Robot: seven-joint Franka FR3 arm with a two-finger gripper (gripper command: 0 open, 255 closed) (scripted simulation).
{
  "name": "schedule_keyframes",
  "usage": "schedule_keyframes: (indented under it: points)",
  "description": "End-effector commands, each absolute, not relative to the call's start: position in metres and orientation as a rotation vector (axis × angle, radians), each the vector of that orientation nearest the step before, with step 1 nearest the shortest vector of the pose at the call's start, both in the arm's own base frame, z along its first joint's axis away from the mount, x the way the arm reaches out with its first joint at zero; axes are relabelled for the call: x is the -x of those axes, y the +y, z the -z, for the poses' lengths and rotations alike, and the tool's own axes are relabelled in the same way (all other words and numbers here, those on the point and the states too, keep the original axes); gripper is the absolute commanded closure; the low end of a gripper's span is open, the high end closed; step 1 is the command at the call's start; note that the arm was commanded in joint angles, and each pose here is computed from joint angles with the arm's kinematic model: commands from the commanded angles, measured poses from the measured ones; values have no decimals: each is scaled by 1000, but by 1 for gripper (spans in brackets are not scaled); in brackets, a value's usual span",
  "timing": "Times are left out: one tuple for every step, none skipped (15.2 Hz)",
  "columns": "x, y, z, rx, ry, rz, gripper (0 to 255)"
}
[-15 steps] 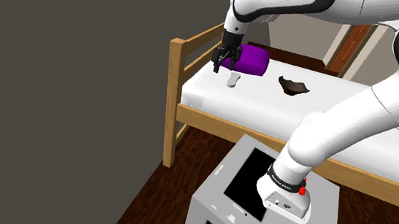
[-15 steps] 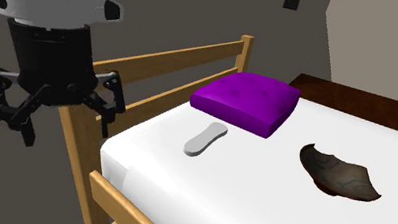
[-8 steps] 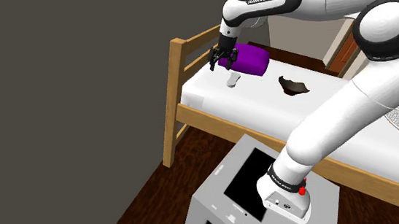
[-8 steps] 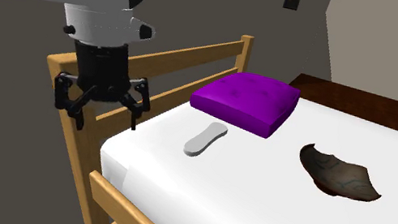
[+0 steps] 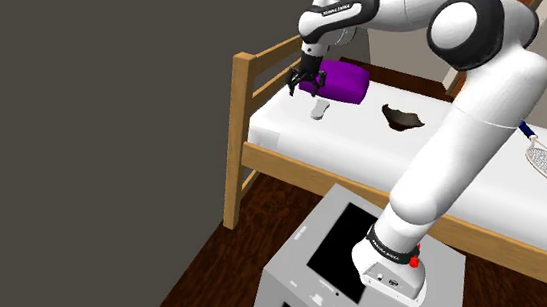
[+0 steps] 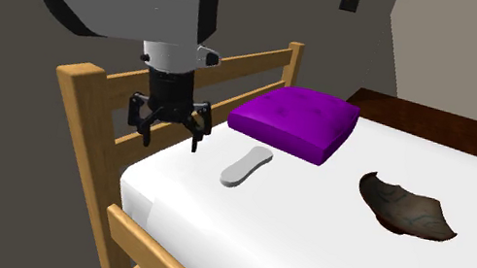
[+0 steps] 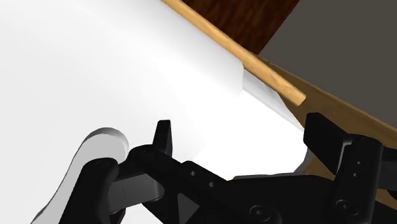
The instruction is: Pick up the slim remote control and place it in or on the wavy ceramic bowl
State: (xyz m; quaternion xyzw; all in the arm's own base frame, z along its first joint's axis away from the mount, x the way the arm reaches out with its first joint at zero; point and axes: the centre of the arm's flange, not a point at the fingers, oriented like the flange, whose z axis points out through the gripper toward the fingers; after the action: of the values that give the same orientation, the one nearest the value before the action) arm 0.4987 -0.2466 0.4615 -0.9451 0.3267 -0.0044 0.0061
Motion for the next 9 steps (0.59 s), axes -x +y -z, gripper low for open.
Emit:
schedule_keyframes:
  points:
    - [-507,-270,-453,2930,1109,12,0]
    - [-510,-282,-448,2915,1151,11,0]
    - [-512,-293,-443,2900,1193,10,0]
    - [-515,-305,-439,2885,1234,9,0]
    - [-517,-317,-434,2868,1276,8,0]
    - [-518,-330,-430,2851,1317,7,0]
    - [-519,-342,-425,2834,1358,6,0]
    - [-520,-354,-420,2816,1398,5,0]
    - [-521,-366,-416,2797,1439,4,0]
